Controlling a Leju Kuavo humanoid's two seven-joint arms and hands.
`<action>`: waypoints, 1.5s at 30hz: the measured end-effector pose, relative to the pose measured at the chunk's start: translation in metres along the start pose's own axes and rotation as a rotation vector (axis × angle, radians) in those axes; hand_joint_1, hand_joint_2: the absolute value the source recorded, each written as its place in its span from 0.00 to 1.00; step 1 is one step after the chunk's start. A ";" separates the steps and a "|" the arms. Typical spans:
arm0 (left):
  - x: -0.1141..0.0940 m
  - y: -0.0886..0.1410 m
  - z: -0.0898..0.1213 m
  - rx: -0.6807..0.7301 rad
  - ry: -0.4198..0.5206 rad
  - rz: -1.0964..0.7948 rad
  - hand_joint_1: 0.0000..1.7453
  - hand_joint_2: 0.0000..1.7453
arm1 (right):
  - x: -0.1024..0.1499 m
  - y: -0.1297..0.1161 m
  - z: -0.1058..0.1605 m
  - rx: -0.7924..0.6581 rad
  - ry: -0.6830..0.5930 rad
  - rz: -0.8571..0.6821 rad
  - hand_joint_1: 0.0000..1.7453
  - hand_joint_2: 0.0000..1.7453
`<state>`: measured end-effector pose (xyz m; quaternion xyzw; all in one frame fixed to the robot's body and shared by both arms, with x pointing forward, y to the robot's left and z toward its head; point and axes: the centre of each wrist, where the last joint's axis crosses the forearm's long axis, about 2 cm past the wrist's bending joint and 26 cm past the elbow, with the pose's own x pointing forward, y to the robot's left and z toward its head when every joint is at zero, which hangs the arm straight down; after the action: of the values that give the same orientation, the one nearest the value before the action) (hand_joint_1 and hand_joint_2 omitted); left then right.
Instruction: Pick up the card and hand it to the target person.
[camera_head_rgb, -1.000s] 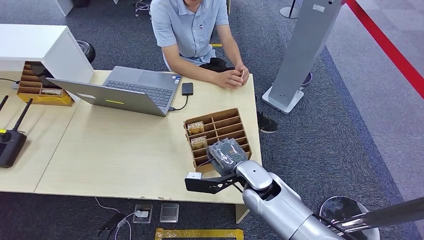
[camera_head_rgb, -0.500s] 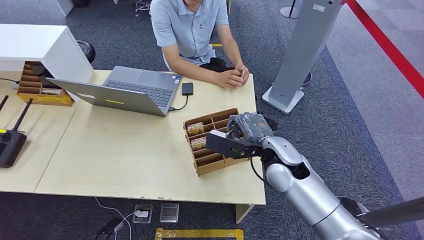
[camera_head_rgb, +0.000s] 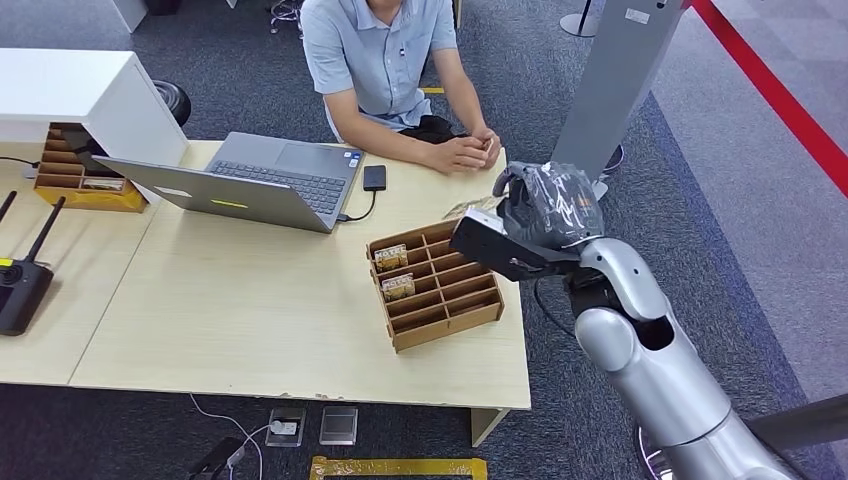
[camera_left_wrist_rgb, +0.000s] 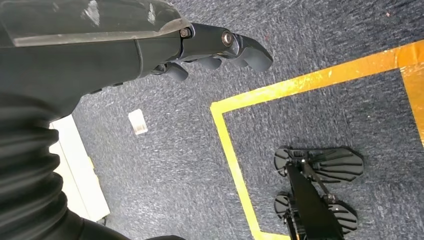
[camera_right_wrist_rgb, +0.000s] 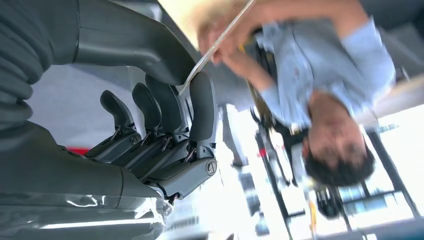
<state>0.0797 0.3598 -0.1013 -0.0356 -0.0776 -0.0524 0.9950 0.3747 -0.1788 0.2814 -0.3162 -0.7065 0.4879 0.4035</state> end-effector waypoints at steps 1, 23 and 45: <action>0.001 0.000 0.000 -0.002 -0.001 0.000 0.00 1.00 | 0.000 -0.001 -0.001 -0.053 -0.014 0.008 0.84 1.00; 0.029 -0.012 -0.001 -0.027 -0.008 -0.029 0.00 1.00 | -0.026 0.044 -0.026 -0.464 0.027 0.035 0.84 1.00; 0.030 -0.015 -0.002 -0.040 -0.005 -0.019 0.00 0.75 | -0.032 0.062 -0.028 -0.405 0.090 0.008 0.00 1.00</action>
<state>0.1075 0.3424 -0.0973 -0.0550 -0.0796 -0.0631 0.9933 0.4181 -0.1731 0.2201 -0.4152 -0.7702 0.3227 0.3608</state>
